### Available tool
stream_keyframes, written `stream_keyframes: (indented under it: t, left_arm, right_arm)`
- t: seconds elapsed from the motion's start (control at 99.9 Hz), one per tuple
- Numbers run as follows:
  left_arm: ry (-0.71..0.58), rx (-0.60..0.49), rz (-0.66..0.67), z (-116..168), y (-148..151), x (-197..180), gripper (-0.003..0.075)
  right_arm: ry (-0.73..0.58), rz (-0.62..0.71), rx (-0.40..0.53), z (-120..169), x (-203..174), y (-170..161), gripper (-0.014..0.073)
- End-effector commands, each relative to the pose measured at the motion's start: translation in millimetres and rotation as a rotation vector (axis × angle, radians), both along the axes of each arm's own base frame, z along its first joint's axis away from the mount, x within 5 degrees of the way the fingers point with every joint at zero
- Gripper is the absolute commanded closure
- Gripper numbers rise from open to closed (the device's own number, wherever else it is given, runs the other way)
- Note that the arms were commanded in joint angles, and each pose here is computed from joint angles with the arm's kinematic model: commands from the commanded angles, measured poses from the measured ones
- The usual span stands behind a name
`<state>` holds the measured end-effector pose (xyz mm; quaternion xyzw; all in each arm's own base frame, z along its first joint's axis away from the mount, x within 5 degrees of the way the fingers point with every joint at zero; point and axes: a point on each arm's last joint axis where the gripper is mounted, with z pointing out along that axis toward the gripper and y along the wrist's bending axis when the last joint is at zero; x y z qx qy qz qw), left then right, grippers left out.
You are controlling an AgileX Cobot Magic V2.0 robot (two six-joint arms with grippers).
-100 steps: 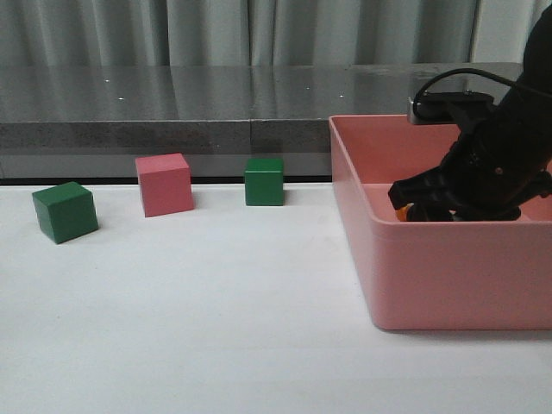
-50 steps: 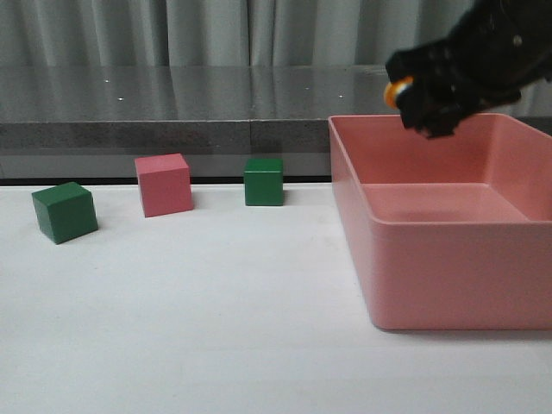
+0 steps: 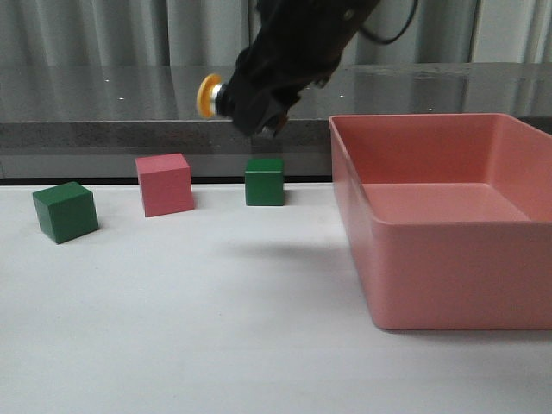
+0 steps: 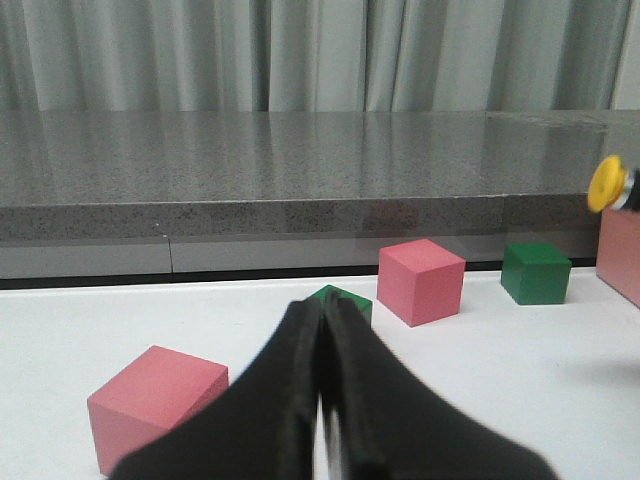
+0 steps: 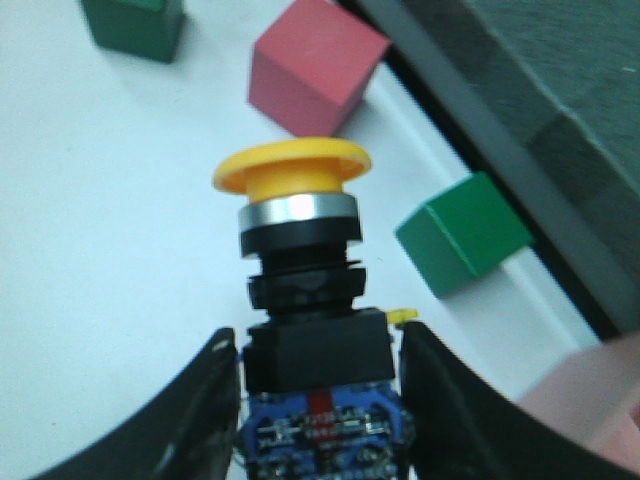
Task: Place and stand button with both arms
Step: 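Lift the button out of the bin and carry it toward the cubes, then open the right gripper to lay the button on the table, withdraw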
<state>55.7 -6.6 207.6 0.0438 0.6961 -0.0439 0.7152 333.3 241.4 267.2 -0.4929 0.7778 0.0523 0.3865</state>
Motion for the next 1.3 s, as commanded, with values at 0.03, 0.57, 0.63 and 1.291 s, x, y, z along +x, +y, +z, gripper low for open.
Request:
stream_keyframes:
  t: [0.03,0.57,0.63,1.291]
  left_arm:
    - [-0.059,-0.015,-0.01,-7,-1,-1,0.074]
    - [-0.059,-0.015,-0.01,-7,-1,-1,0.074]
    - [-0.059,-0.015,-0.01,-7,-1,-1,0.074]
    - [-0.059,-0.015,-0.01,-7,-1,-1,0.074]
  right_arm:
    - [-0.102,0.118,-0.038,1,4,24,0.0552]
    - [-0.027,0.197,-0.124,-62,11,52,0.0341]
    - [-0.032,0.196,-0.121,-62,11,52,0.0243]
    - [-0.11,0.061,0.083,58,-18,11,0.0408]
